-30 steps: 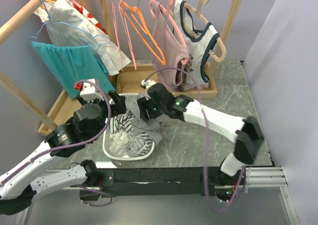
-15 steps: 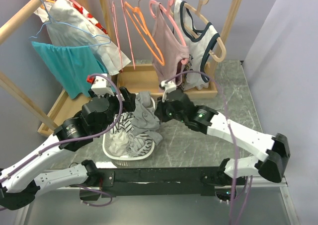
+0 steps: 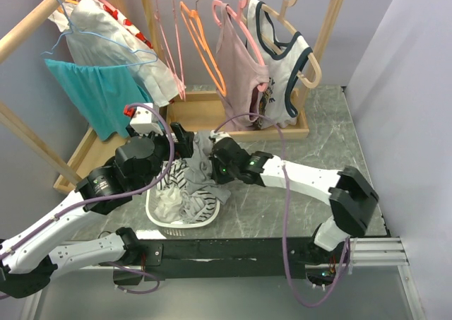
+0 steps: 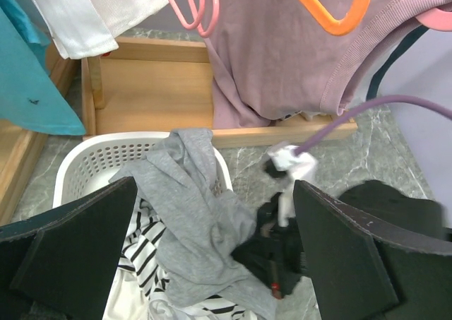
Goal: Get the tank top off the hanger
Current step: Place the tank top in the bin.
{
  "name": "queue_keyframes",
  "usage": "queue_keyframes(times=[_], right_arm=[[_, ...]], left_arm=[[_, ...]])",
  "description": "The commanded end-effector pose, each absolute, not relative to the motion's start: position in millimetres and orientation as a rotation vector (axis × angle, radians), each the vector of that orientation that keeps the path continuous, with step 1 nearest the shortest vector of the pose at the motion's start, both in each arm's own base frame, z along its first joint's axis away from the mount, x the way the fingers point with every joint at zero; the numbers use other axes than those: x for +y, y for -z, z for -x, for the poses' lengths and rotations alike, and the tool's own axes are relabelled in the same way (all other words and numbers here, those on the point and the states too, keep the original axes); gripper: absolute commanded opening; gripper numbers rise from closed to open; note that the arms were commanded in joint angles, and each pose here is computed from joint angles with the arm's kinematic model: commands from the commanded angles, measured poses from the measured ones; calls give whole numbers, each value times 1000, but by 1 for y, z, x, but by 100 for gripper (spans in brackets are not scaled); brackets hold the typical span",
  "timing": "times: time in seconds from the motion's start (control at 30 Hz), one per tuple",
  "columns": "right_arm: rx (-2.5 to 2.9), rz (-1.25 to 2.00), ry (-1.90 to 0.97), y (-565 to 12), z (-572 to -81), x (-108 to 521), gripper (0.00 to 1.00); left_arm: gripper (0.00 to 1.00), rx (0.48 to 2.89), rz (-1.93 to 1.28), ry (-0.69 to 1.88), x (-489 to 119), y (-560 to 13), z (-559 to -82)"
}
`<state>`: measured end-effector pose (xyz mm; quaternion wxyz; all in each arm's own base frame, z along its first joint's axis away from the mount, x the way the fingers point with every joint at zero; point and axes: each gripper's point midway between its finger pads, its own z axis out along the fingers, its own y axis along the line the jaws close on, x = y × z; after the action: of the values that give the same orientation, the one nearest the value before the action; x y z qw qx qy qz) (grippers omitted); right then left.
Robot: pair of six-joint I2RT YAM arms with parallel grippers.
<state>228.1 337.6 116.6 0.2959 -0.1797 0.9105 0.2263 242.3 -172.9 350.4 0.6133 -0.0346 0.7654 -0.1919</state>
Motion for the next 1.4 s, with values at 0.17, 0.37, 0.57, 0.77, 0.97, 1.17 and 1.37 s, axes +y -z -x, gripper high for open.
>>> queue_keyframes(times=[0.17,0.37,0.57,0.77,0.97,1.17,1.37], right_arm=[[2340,602,-809,-133,-239,410,5],[2469,639,-767,-89,-233,418,6],[2465,602,-665,-90,-227,394,17],[2231,486,-706,-167,-223,357,42],[2053,353,-757,-224,-216,316,54],[1942,185,-719,-265,-210,261,58],[1868,13,-574,-267,-214,201,65]], left_arm=[[99,1706,98,485,-168,-373,-239],[99,1721,84,471,-169,-369,-240],[99,1725,59,490,-175,-366,-240],[100,1729,38,487,-183,-366,-244],[99,1684,-90,602,-212,-382,-241],[99,1547,-314,845,-261,-422,-220],[100,1608,-403,833,-307,-430,-239]])
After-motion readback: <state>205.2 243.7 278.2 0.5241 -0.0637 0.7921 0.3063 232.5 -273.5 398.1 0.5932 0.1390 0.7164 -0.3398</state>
